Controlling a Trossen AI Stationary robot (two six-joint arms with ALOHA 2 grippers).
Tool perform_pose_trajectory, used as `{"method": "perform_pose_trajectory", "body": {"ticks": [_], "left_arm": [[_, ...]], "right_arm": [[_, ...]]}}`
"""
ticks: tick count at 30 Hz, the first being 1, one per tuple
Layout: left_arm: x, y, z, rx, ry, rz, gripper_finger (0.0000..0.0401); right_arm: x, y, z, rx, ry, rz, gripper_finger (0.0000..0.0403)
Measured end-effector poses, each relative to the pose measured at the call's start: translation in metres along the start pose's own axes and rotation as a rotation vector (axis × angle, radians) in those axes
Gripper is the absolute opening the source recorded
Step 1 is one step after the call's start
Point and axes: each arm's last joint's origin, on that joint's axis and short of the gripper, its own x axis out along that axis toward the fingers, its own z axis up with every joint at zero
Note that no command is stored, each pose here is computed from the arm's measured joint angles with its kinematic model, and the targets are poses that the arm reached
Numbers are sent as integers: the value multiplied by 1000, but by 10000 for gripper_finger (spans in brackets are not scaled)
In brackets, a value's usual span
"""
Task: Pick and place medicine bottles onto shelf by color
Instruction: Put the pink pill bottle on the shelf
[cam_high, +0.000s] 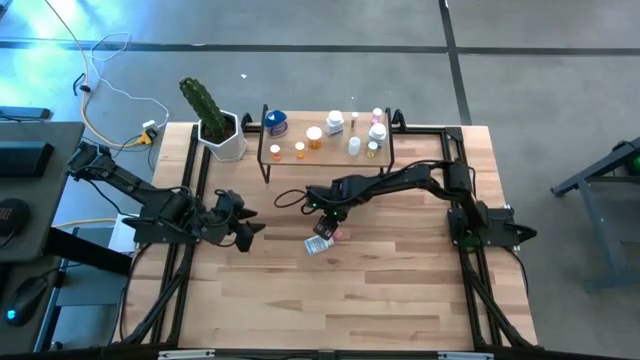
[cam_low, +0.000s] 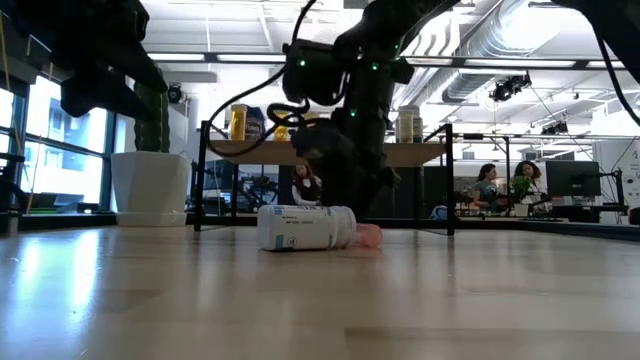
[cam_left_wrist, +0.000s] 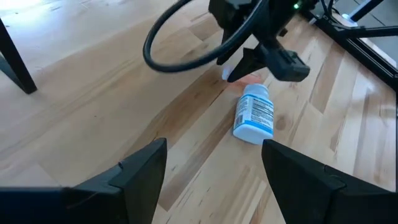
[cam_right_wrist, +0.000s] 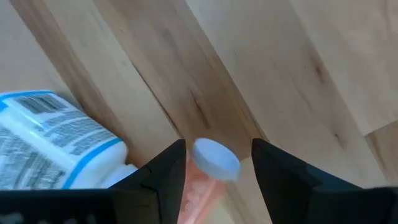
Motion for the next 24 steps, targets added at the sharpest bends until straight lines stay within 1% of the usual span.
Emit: {"method": "perform_pose_trajectory", "body": {"ticks": [7, 15, 19, 24], "left_arm": [[0, 0, 0, -22, -2, 2, 254], [0, 0, 0, -25, -2, 2, 254], [0, 0, 0, -25, -2, 2, 254], [0, 0, 0, -25, -2, 2, 254]], "right_arm": [[9, 0, -1, -7, 21, -13, 172], [9, -2, -6, 13, 66, -45, 135], [9, -2, -6, -14, 71, -45, 136], [8, -6, -4, -2, 77, -40, 150]]}}
